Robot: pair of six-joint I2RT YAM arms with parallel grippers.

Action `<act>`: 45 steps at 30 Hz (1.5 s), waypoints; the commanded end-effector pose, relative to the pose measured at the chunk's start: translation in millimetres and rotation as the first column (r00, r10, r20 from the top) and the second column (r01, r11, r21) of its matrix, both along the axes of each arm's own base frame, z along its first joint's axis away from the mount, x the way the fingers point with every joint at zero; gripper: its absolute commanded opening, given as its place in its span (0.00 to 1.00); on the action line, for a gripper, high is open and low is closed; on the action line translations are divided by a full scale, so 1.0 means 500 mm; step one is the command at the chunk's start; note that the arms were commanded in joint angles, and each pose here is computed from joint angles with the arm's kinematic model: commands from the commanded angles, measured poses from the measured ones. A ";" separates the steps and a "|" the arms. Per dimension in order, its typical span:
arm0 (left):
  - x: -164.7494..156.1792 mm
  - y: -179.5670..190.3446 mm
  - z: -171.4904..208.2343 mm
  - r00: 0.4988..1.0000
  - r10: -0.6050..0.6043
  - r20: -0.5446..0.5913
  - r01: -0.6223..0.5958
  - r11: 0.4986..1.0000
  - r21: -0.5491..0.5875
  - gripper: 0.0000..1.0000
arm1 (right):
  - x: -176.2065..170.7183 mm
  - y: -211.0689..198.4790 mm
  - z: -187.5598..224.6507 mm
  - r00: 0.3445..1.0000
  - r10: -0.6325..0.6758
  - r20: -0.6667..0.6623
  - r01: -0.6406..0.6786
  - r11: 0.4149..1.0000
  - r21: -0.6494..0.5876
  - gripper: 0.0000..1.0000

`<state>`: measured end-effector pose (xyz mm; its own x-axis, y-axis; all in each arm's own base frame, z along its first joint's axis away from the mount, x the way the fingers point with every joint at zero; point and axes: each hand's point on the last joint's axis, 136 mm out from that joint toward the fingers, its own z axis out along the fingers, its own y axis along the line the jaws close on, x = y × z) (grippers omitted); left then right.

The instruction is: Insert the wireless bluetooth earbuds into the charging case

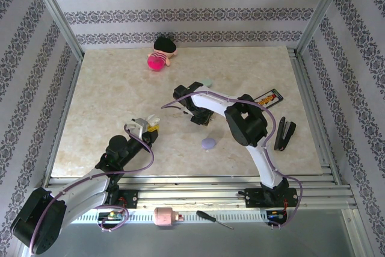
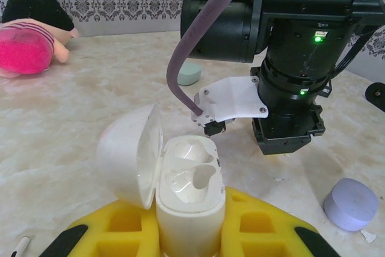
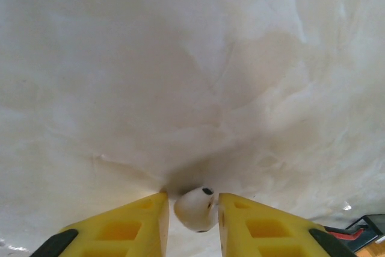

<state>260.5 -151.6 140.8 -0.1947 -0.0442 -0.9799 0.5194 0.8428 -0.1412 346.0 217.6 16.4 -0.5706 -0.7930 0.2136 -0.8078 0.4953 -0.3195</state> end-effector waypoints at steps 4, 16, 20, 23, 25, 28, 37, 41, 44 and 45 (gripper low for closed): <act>0.006 -0.008 0.056 0.996 -0.021 0.087 0.025 0.999 -0.038 0.11 | 0.011 -0.016 0.002 1.000 -0.007 0.011 0.007 0.999 -0.044 0.20; -0.020 -0.070 0.063 0.965 -0.227 0.134 0.228 0.974 0.007 0.14 | -0.009 0.058 0.118 0.991 -0.129 0.027 0.109 0.916 0.386 0.19; -0.016 -0.095 0.077 0.946 -0.282 0.160 0.288 0.958 -0.014 0.13 | -0.019 0.078 0.186 0.982 -0.184 0.033 0.133 0.809 0.573 0.18; -0.010 -0.112 0.086 0.929 -0.317 0.189 0.329 0.944 -0.031 0.13 | -0.031 0.090 0.247 0.979 -0.204 0.023 0.131 0.708 0.694 0.18; -0.005 -0.123 0.093 0.918 -0.337 0.207 0.354 0.934 -0.049 0.13 | -0.045 0.103 0.290 0.980 -0.198 0.018 0.113 0.632 0.767 0.18; 0.007 -0.137 0.103 0.906 -0.354 0.234 0.380 0.922 -0.076 0.12 | -0.073 0.122 0.357 0.985 -0.171 0.017 0.073 0.505 0.860 0.18; 0.046 -0.166 0.120 0.899 -0.374 0.230 0.408 0.904 -0.126 0.12 | -0.138 0.185 0.481 0.998 -0.052 0.020 -0.008 0.217 0.976 0.18; 0.048 -0.173 0.135 0.890 -0.385 0.243 0.424 0.896 -0.135 0.11 | -0.146 0.207 0.493 1.000 -0.022 0.017 -0.013 0.171 0.985 0.18; 0.046 -0.177 0.140 0.885 -0.392 0.252 0.433 0.892 -0.133 0.11 | -0.149 0.221 0.487 1.000 -0.004 0.005 -0.004 0.168 0.986 0.17; 0.044 -0.178 0.142 0.883 -0.395 0.255 0.437 0.890 -0.132 0.12 | -0.150 0.225 0.486 1.000 0.002 0.002 -0.002 0.166 0.986 0.17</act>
<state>285.1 -237.8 187.3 -0.0820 -0.1348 -0.9875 0.8255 0.5459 -0.1431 276.1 317.1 254.3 -0.5737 -0.3565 -0.7374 -0.7963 0.4535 0.4003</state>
